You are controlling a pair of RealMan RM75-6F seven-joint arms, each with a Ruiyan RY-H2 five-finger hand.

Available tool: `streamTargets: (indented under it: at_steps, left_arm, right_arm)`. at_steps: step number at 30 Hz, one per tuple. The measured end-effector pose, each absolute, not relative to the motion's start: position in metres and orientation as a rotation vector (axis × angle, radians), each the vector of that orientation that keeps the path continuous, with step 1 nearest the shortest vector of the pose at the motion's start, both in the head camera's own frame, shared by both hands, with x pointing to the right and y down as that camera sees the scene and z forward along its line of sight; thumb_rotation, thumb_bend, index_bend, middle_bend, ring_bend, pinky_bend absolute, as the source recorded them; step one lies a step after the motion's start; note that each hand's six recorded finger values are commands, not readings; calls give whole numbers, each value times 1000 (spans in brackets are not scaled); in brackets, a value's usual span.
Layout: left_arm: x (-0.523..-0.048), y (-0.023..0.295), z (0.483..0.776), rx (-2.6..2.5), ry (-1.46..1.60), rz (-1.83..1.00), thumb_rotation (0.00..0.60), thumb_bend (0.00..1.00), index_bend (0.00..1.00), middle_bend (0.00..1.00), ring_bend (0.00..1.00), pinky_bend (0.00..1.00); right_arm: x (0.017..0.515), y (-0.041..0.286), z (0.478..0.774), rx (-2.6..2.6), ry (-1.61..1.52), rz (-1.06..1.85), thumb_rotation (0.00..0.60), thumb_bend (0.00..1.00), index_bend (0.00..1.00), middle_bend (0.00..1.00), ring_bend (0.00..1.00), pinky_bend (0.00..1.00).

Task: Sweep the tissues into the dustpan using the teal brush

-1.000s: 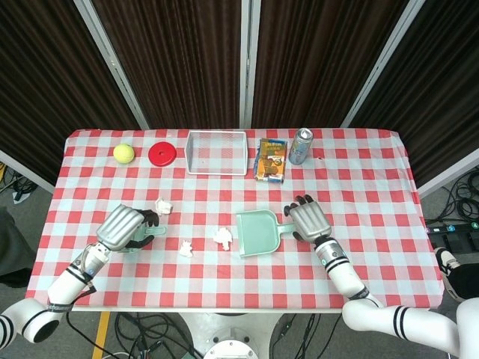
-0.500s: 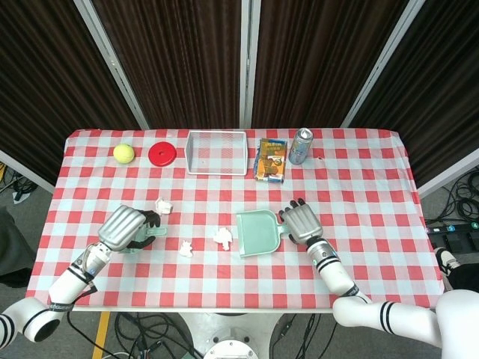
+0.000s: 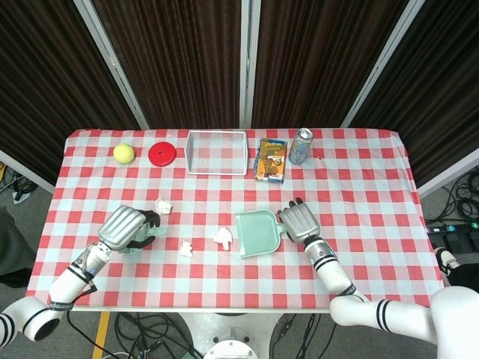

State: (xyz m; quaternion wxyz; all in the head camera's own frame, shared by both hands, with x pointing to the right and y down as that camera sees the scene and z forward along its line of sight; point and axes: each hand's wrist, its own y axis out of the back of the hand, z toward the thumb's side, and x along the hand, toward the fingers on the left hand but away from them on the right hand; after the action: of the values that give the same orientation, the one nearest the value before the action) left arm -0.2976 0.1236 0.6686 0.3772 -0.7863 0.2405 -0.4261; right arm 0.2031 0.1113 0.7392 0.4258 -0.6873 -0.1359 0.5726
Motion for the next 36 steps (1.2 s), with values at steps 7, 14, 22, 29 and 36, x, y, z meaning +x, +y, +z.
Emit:
streamTargets:
  at_steps: [7, 14, 22, 29, 36]
  left_arm:
    - [-305, 112, 669, -1973, 608, -1102, 600, 420, 539, 548, 649, 865]
    - [-320, 90, 679, -1957, 626, -1150, 600, 421, 541, 548, 647, 865]
    - [-326, 56, 704, -1960, 660, -1192, 600, 422, 544, 548, 638, 865]
    - [-313, 36, 732, -2000, 656, -1216, 600, 426, 549, 548, 638, 865]
    - [-288, 35, 749, -2126, 678, -1194, 600, 426, 554, 548, 638, 865]
  right_arm:
    - [201, 106, 729, -1732, -357, 1420, 600, 366, 617, 589, 334, 235]
    - [205, 93, 708, -1753, -376, 1437, 600, 370, 638, 606, 347, 236]
    - [201, 90, 702, -1730, -311, 1471, 600, 369, 644, 611, 356, 236]
    - [191, 99, 702, -1696, -264, 1465, 600, 369, 645, 612, 358, 236]
    - [178, 104, 703, -1655, -239, 1451, 600, 369, 646, 612, 359, 236]
